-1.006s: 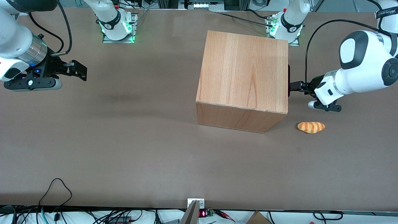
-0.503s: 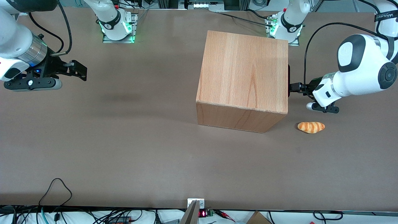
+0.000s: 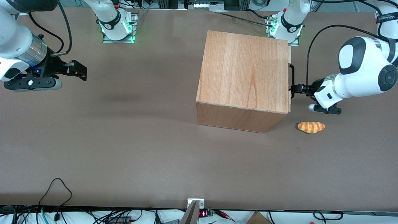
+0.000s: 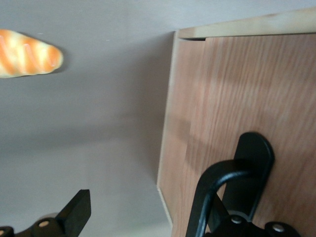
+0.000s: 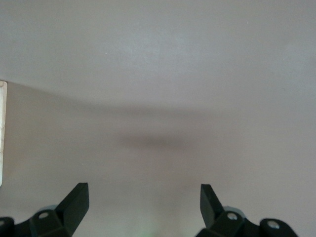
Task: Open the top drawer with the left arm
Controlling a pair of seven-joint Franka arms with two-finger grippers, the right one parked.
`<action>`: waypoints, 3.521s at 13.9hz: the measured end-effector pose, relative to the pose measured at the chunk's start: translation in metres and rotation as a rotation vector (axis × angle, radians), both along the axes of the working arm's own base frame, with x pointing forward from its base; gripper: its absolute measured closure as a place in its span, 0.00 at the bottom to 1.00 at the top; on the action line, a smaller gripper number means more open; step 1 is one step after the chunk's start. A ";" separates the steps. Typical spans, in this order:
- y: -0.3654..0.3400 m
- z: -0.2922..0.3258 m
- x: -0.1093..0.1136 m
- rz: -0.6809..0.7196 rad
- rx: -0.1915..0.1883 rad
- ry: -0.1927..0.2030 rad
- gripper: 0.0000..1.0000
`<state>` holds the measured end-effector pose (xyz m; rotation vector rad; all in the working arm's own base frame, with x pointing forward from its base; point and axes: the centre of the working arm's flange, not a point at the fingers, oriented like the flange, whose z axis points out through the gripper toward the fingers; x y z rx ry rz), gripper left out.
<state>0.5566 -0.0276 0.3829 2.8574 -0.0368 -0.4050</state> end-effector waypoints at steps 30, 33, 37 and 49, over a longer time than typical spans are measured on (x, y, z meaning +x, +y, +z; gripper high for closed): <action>0.159 0.004 -0.007 0.203 0.102 -0.052 0.00; 0.174 0.004 -0.009 0.228 0.106 -0.058 0.00; 0.188 0.007 -0.009 0.246 0.118 -0.065 0.00; 0.198 0.097 0.010 0.238 0.133 -0.116 0.00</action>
